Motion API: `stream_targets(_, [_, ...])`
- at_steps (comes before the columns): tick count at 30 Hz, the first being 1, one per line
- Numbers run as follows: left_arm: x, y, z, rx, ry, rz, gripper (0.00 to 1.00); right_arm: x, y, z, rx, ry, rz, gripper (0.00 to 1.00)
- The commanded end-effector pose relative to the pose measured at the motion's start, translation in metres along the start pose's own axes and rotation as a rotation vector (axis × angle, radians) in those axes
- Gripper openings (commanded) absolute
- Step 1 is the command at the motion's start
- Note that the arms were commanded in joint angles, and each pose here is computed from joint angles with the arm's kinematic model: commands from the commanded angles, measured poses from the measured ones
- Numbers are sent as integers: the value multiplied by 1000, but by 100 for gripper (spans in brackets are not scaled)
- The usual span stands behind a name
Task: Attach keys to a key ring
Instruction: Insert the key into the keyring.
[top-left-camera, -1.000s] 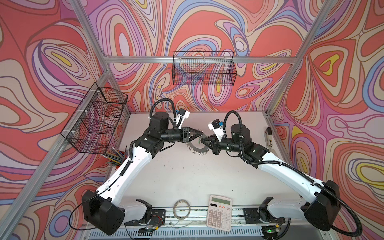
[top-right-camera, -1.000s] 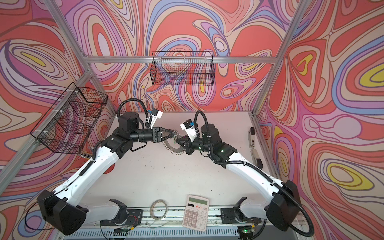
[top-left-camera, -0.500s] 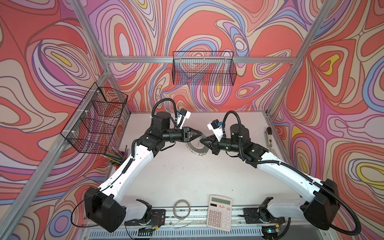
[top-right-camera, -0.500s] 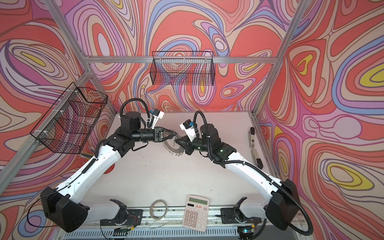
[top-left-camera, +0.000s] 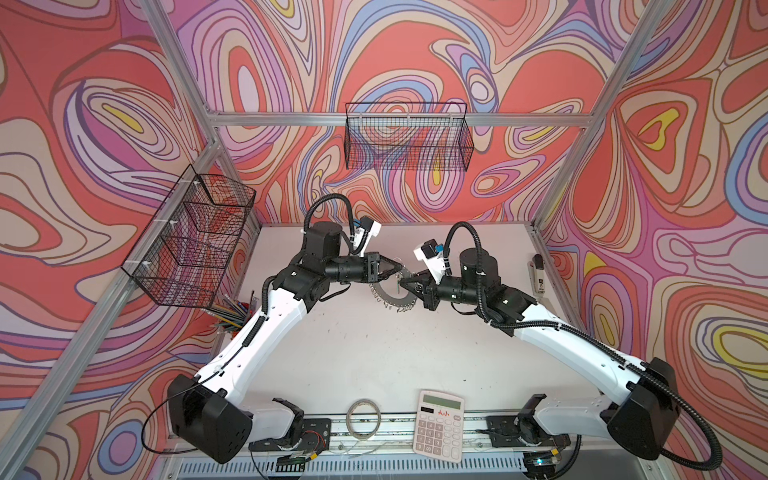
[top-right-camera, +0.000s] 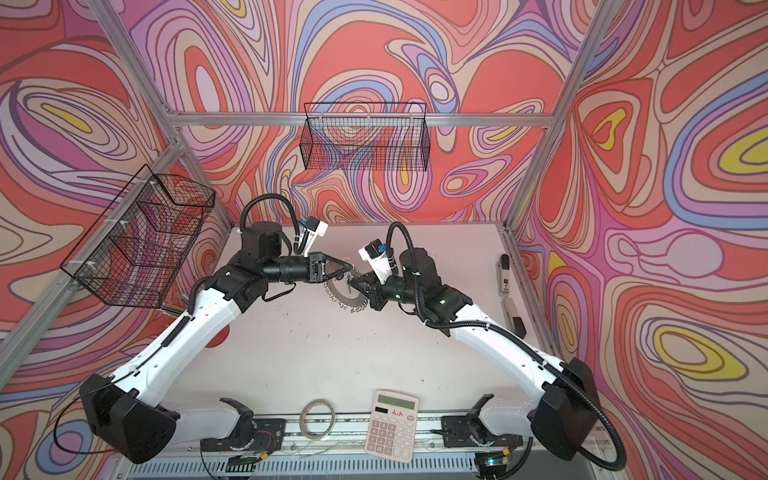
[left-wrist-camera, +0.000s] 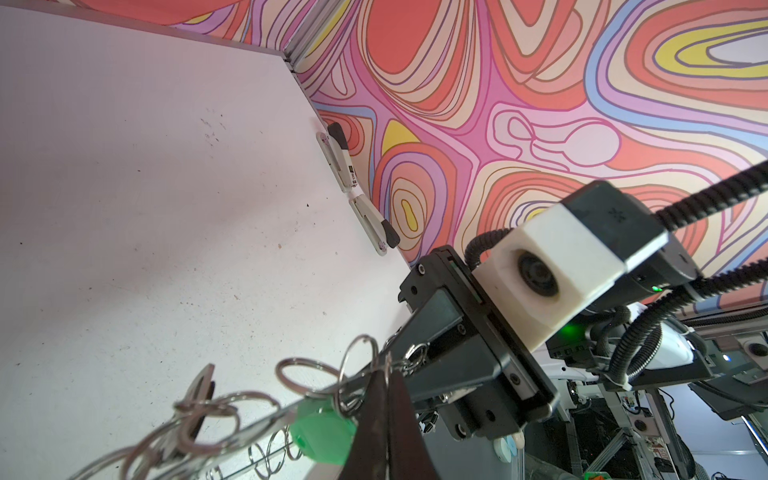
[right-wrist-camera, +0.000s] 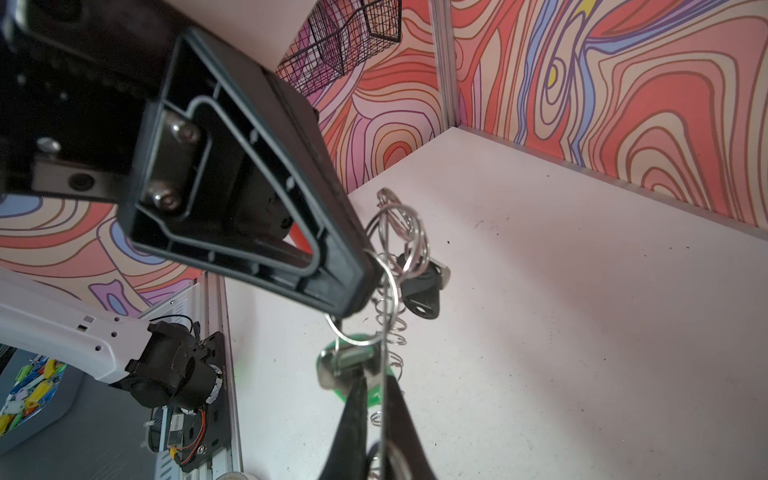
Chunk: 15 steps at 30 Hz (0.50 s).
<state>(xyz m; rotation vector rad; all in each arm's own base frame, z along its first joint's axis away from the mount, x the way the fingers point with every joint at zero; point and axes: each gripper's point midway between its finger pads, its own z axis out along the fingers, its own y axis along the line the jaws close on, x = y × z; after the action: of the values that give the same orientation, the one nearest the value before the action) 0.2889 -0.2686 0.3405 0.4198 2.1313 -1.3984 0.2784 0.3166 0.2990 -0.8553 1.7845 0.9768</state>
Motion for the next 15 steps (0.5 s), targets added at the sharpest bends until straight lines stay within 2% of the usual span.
stream_targets(1, [-1, 0, -8, -71, 11, 15, 0, -20, 5, -7, 6, -37, -47, 7])
stream_targets(4, [1, 6, -16, -157, 27, -3, 0, -26, 6, -16, 29, -37, -64, 30])
stream_targets(8, [9, 17, -23, -284, 76, -4, 0, -38, 11, -30, 51, -72, -83, 55])
stream_targets(11, [17, 25, -24, -403, 131, 11, 0, -45, 11, -30, 58, -78, -99, 61])
stream_targets(15, [16, 22, -23, -437, 157, 7, 0, -42, 8, -18, 52, -53, -124, 64])
